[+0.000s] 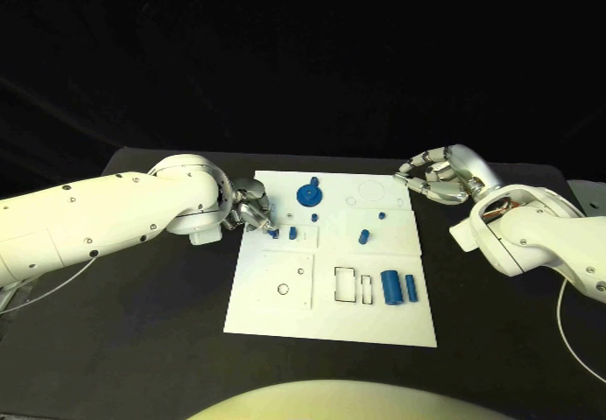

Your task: Assemble the parts on the task board

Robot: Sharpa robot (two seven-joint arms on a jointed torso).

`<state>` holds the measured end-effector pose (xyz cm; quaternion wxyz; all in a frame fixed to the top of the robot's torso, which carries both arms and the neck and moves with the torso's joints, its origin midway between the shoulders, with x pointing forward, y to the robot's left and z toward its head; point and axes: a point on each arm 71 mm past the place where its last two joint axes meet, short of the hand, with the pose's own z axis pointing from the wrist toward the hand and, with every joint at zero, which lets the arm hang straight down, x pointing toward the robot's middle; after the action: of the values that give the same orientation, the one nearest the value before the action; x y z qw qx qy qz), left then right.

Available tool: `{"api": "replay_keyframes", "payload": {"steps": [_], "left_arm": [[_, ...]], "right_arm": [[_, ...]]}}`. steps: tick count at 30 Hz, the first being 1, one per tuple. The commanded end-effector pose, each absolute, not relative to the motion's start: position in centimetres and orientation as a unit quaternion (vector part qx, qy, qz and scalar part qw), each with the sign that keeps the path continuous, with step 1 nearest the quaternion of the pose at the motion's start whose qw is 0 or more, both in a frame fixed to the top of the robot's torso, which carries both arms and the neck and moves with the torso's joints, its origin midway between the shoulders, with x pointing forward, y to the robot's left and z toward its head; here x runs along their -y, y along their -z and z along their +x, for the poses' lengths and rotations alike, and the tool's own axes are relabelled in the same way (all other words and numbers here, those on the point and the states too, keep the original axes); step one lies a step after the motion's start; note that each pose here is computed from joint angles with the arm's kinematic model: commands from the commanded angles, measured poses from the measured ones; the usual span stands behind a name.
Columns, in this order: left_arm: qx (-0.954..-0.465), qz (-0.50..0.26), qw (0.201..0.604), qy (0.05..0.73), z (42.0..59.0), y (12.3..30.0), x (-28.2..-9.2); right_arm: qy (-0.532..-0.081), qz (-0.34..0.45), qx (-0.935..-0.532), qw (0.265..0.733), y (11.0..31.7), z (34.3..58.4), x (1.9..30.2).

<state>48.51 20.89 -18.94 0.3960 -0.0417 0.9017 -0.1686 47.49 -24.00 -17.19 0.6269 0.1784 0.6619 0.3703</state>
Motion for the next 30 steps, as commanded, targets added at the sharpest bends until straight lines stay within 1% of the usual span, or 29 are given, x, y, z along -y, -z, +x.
{"api": "replay_keyframes", "payload": {"steps": [1, 15, 30], "left_arm": [[-0.900, -0.040, 0.398, 0.171, 48.47, 18.90, -20.72], [-0.906, -0.033, 0.388, 0.168, 48.43, 19.08, -20.57], [-0.906, -0.030, 0.387, 0.167, 48.38, 19.40, -20.37]], "right_arm": [[-0.374, 0.172, -0.663, 0.626, 17.20, 47.42, 23.86], [-0.374, 0.172, -0.663, 0.625, 17.20, 47.43, 23.81], [-0.375, 0.171, -0.663, 0.625, 17.21, 47.41, 23.81]]}}
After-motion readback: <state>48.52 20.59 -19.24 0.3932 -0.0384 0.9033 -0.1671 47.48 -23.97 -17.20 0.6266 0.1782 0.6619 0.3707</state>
